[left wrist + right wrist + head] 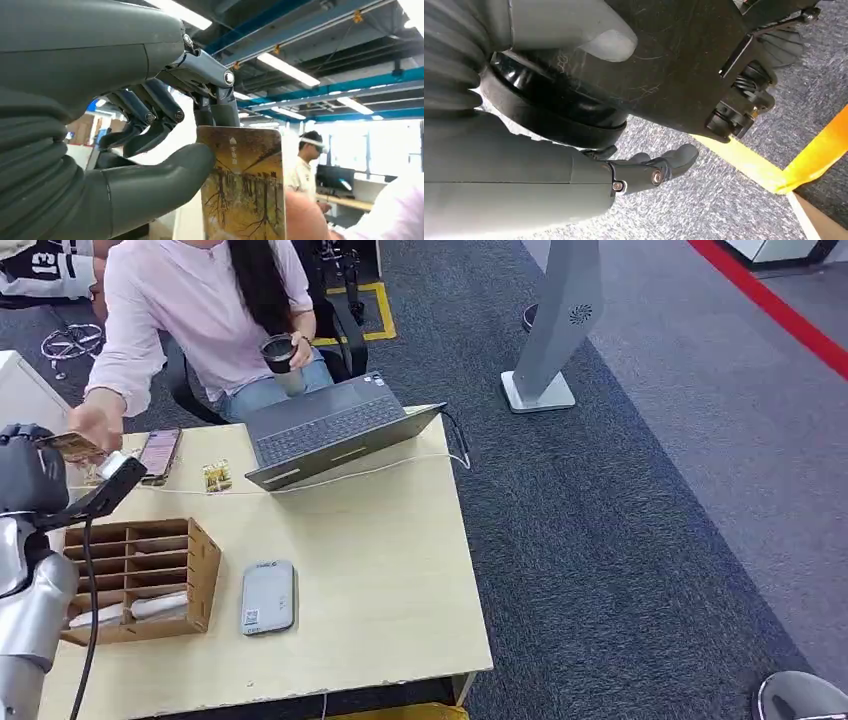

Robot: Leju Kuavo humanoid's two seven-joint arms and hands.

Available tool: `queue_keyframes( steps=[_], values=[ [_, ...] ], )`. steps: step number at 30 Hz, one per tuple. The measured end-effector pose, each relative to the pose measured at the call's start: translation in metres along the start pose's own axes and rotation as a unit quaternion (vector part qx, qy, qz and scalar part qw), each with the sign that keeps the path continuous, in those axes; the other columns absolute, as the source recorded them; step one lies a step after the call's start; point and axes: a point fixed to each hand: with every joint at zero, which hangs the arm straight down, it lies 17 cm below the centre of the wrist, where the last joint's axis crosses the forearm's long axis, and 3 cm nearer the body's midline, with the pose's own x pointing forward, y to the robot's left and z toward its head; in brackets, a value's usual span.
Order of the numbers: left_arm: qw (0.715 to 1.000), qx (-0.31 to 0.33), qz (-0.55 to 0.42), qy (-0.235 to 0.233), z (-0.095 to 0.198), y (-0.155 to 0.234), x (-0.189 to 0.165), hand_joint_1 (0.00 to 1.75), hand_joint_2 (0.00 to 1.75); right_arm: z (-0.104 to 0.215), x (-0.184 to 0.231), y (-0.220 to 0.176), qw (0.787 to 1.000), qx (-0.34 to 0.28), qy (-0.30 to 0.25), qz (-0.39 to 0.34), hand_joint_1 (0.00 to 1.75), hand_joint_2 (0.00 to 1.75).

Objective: Pass the card to the sensor for recognition and then transmit it.

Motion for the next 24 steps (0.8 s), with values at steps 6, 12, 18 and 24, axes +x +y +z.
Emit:
queue_keyframes(
  steps=[6, 12, 18, 24],
  values=[
    [0.998, -0.063, -0.003, 0.026, 0.016, -0.035, -0.021, 0.0, 1.75, 0.0, 0.001, 0.0, 1.0, 0.001, -0.002, 0.004, 0.0, 1.75],
    [0.998, -0.064, 0.0, 0.027, 0.023, -0.041, -0.029, 0.0, 1.75, 0.0, 0.001, -0.001, 1.0, 0.0, -0.004, 0.002, 0.0, 1.75],
    [0.998, -0.038, 0.053, 0.002, 0.047, -0.043, -0.022, 0.0, 1.75, 0.0, 0.0, -0.001, 1.0, -0.001, -0.002, -0.007, 0.0, 1.75],
    [0.992, 0.031, 0.123, -0.015, 0.073, -0.016, -0.009, 0.0, 1.75, 0.0, -0.001, -0.001, 1.0, -0.001, -0.002, -0.015, 0.0, 1.75]
  ],
)
